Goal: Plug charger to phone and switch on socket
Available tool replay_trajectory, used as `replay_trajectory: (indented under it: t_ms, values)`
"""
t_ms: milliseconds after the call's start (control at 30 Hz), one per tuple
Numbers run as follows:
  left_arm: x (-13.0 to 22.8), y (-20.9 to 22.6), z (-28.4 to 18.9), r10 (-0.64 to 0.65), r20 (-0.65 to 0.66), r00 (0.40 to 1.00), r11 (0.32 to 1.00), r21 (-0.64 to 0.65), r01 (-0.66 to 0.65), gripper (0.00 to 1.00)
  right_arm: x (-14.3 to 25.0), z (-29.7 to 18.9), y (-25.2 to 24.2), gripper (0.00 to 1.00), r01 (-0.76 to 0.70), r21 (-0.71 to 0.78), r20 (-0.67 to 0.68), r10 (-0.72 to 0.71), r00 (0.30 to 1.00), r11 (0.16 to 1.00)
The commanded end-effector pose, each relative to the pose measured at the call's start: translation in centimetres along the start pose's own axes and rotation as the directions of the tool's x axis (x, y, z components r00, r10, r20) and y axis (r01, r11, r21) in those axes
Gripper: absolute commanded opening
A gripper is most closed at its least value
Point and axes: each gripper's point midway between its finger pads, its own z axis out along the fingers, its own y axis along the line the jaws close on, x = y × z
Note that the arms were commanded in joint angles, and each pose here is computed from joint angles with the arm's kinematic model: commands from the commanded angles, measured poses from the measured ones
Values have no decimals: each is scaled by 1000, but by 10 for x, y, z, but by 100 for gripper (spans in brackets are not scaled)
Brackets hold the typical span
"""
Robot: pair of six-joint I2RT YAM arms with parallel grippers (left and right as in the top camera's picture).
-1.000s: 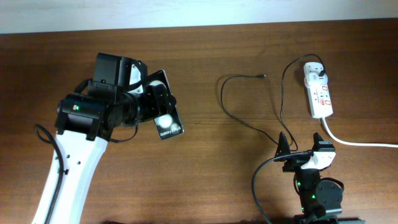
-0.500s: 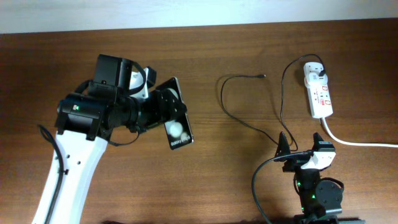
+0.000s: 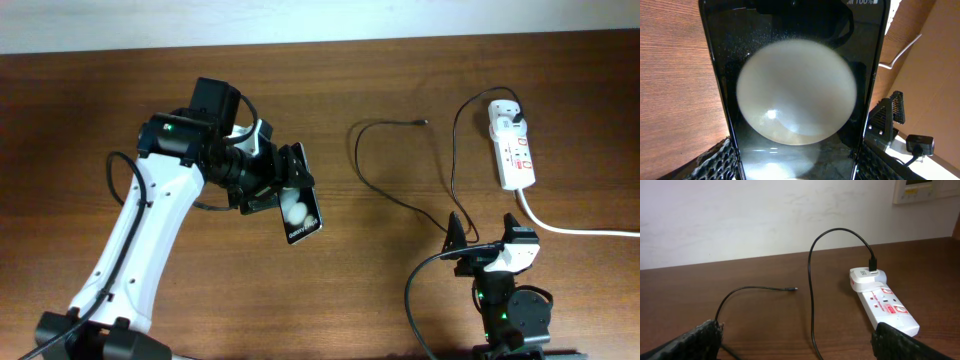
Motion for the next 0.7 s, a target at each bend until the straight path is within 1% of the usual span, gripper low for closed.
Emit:
replay_trajectory:
  t_ms: [0, 233, 667]
  values:
    - [1, -4, -2, 21, 1, 1000, 1000, 15, -21, 54, 2, 0, -3, 99, 2, 17, -1, -2, 1000, 1000]
    - [-3, 1, -2, 21, 20, 1000, 1000, -19, -21, 55, 2, 0, -3, 99, 2, 17, -1, -2, 1000, 1000]
    - [-3, 1, -2, 21, 20, 1000, 1000, -19, -21, 56, 2, 0, -3, 98, 2, 17, -1, -2, 1000, 1000]
